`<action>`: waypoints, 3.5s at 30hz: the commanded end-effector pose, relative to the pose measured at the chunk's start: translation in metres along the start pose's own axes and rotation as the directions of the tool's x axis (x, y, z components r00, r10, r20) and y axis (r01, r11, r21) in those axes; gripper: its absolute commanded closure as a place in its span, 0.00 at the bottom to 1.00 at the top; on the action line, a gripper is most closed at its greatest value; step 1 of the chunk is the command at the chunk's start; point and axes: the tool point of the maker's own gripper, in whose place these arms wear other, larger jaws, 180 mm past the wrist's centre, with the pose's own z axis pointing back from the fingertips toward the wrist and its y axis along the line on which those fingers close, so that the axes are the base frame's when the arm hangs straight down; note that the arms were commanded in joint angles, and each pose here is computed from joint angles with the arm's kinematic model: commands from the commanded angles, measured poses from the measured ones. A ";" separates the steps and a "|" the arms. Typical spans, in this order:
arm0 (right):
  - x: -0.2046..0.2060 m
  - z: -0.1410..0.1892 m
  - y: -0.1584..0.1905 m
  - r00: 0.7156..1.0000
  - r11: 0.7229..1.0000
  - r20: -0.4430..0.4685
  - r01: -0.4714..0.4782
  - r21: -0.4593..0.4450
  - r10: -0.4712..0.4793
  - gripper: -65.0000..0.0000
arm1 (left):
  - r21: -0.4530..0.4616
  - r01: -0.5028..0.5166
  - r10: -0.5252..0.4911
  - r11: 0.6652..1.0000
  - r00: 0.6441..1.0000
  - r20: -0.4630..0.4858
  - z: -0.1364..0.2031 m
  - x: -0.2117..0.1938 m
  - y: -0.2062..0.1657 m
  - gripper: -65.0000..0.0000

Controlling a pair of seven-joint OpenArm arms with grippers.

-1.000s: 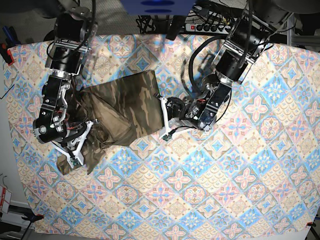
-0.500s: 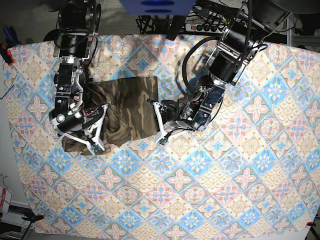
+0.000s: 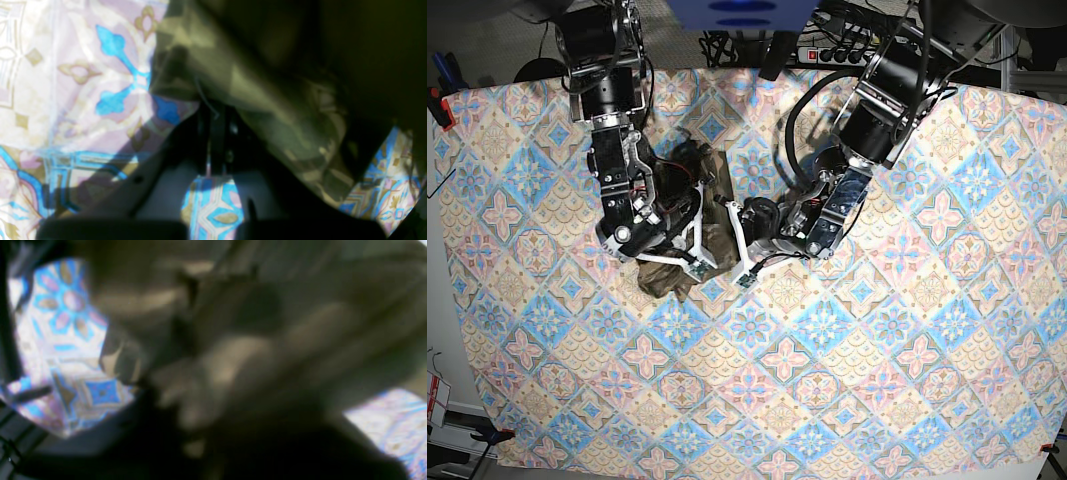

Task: Fold the T-shirt properly
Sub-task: 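Fold the lifted end over toward the left gripper with the right gripper, then hold the folded bundle with both grippers and tuck its edges together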

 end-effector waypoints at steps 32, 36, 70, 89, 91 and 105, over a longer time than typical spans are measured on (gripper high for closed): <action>0.094 0.050 0.099 0.864 0.885 0.194 -0.460 -0.072 0.465 0.59 | -0.006 -0.188 0.185 0.982 0.960 0.209 0.145 0.063 0.070 1.00; 0.122 0.097 0.095 0.811 0.872 0.321 -0.454 -0.185 0.490 0.59 | -0.008 -0.186 0.183 0.983 0.960 0.210 0.146 0.064 0.069 1.00; -0.040 -0.019 -0.034 0.994 0.994 0.007 0.108 -0.017 -0.108 0.94 | -0.078 0.011 -0.007 0.997 0.999 0.047 0.019 0.052 -0.006 1.00; -0.012 0.097 -0.156 0.949 0.908 0.258 0.262 -0.327 -0.181 0.94 | -0.198 0.232 -0.219 0.952 0.972 0.086 0.087 0.062 -0.097 1.00; -0.010 0.092 -0.159 0.949 0.912 0.250 0.265 -0.313 -0.190 0.94 | -0.218 0.235 -0.228 0.947 0.972 0.056 0.080 0.045 -0.106 1.00; 0.055 0.025 -0.144 0.972 0.983 0.226 0.107 -0.147 -0.072 0.94 | -0.258 0.282 -0.324 0.924 0.935 -0.141 0.031 -0.034 -0.124 1.00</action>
